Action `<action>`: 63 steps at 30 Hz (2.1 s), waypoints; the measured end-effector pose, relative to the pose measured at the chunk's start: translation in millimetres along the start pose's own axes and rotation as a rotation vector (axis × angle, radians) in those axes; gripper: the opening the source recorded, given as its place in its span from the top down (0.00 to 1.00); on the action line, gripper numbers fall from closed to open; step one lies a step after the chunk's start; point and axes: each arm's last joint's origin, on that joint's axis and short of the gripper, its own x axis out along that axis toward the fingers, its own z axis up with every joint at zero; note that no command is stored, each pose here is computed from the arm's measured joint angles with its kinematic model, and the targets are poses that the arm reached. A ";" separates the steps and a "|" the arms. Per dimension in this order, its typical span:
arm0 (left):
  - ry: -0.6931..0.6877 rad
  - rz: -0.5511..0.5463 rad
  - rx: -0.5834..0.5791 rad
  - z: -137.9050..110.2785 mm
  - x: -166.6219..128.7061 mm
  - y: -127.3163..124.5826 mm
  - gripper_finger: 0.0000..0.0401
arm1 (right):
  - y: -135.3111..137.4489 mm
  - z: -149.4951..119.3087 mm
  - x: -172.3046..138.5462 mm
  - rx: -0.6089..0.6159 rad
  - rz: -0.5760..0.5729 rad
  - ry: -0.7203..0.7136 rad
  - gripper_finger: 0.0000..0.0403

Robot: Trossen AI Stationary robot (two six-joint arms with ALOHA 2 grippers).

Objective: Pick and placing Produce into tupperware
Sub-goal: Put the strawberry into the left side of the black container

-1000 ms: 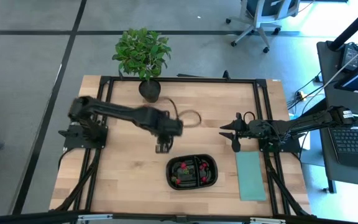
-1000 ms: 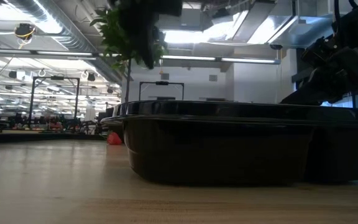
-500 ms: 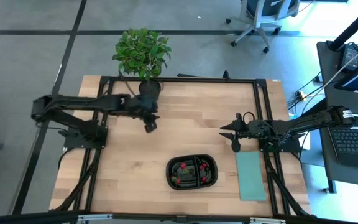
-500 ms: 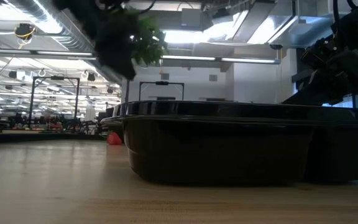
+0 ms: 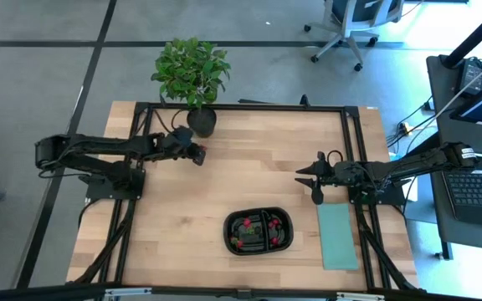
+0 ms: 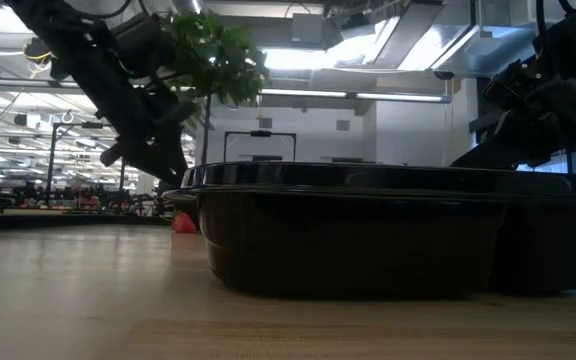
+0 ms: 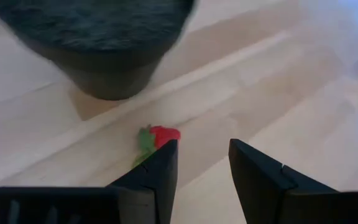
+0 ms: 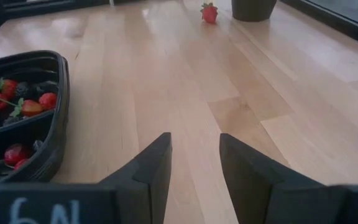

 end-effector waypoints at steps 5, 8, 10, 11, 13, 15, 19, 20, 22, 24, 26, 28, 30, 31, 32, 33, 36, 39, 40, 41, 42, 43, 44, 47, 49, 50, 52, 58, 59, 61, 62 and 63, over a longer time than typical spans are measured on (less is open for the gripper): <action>0.007 0.036 -0.078 -0.5 3.3 7.3 0.66 | 0.4 2.3 0.0 0.006 0.005 -0.023 0.66; 0.017 0.054 -0.081 -0.6 4.2 10.2 0.66 | 0.6 2.7 0.0 0.008 0.006 -0.028 0.66; 0.043 0.085 -0.079 -2.4 4.9 14.1 0.66 | 0.6 3.1 -0.1 0.010 0.007 -0.032 0.66; 0.054 0.098 -0.078 -3.1 5.2 15.8 0.66 | 0.6 3.0 -0.1 0.010 0.007 -0.031 0.66; 0.072 0.119 -0.079 -4.2 5.2 18.7 0.66 | 0.6 3.1 0.0 0.011 0.006 -0.031 0.66; 0.082 0.133 -0.082 -4.6 5.4 21.0 0.66 | 0.6 3.0 0.0 0.011 0.006 -0.030 0.66; 0.081 0.147 -0.094 -5.6 7.1 25.7 0.66 | 0.6 3.0 0.0 0.011 0.006 -0.031 0.66; 0.084 0.155 -0.098 -6.5 7.7 27.7 0.66 | 0.6 3.0 -0.1 0.011 0.007 -0.031 0.66; 0.092 0.166 -0.105 -8.3 8.9 31.6 0.66 | 0.6 3.0 0.0 0.011 0.006 -0.030 0.66; 0.101 0.169 -0.112 -10.5 10.1 34.8 0.66 | 0.6 3.0 -0.1 0.011 0.006 -0.030 0.66; 0.095 0.167 -0.118 -11.8 11.3 36.7 0.66 | 0.6 3.0 -0.1 0.011 0.006 -0.030 0.66; 0.075 0.153 -0.125 -11.8 12.5 36.9 0.66 | 0.6 2.9 -0.1 0.011 0.006 -0.030 0.66; 0.057 0.133 -0.130 -11.8 13.6 36.4 0.66 | 0.6 2.9 -0.1 0.011 0.006 -0.030 0.66; 0.054 0.116 -0.133 -11.9 14.1 36.0 0.66 | 0.6 2.9 0.0 0.011 0.006 -0.030 0.66; 0.050 0.094 -0.137 -11.9 14.6 35.3 0.66 | 0.6 2.9 0.0 0.011 0.006 -0.030 0.66; 0.048 0.074 -0.136 -12.2 15.1 34.8 0.66 | 0.6 2.9 0.0 0.011 0.006 -0.030 0.66; 0.034 0.055 -0.129 -13.5 16.3 35.3 0.66 | 0.6 2.8 0.0 0.011 0.006 -0.030 0.66; 0.036 0.062 -0.138 -15.2 17.0 37.6 0.66 | 0.6 2.8 0.0 0.011 0.006 -0.030 0.66; 0.038 0.068 -0.142 -15.7 17.3 38.9 0.66 | 0.6 2.8 0.0 0.011 0.006 -0.029 0.66; 0.038 0.072 -0.145 -16.1 17.6 40.1 0.66 | 0.6 2.8 -0.1 0.011 0.006 -0.029 0.66; 0.038 0.076 -0.149 -16.4 17.9 41.3 0.66 | 0.6 2.8 0.0 0.011 0.006 -0.029 0.66; 0.036 0.078 -0.153 -16.7 18.2 42.4 0.66 | 0.6 2.8 -0.1 0.011 0.006 -0.029 0.66; 0.033 0.079 -0.157 -17.2 18.6 43.6 0.66 | 0.6 2.8 -0.1 0.011 0.006 -0.029 0.66; 0.019 0.075 -0.167 -18.8 19.9 46.1 0.66 | 0.6 2.8 -0.1 0.011 0.006 -0.029 0.66; 0.014 0.069 -0.173 -20.1 20.7 47.8 0.66 | 0.6 2.8 -0.1 0.011 0.006 -0.029 0.66; 0.013 0.057 -0.176 -21.2 21.2 48.4 0.66 | 0.5 2.8 0.0 0.011 0.006 -0.030 0.66; 0.012 0.027 -0.181 -21.9 21.7 48.4 0.66 | 0.5 2.8 0.0 0.011 0.006 -0.030 0.66; 0.006 0.023 -0.180 -21.7 21.8 48.2 0.66 | 0.5 2.8 0.0 0.011 0.006 -0.029 0.66; 0.006 0.024 -0.180 -21.7 21.8 48.2 0.66 | 0.5 2.8 0.0 0.011 0.006 -0.029 0.66; 0.005 0.024 -0.179 -21.7 21.8 48.2 0.66 | 0.5 2.8 0.0 0.011 0.006 -0.029 0.66; 0.005 0.025 -0.179 -21.7 21.8 48.3 0.66 | 0.6 2.8 -0.1 0.011 0.006 -0.029 0.66; 0.005 0.025 -0.179 -21.7 21.8 48.3 0.66 | 0.6 2.8 0.0 0.011 0.006 -0.029 0.66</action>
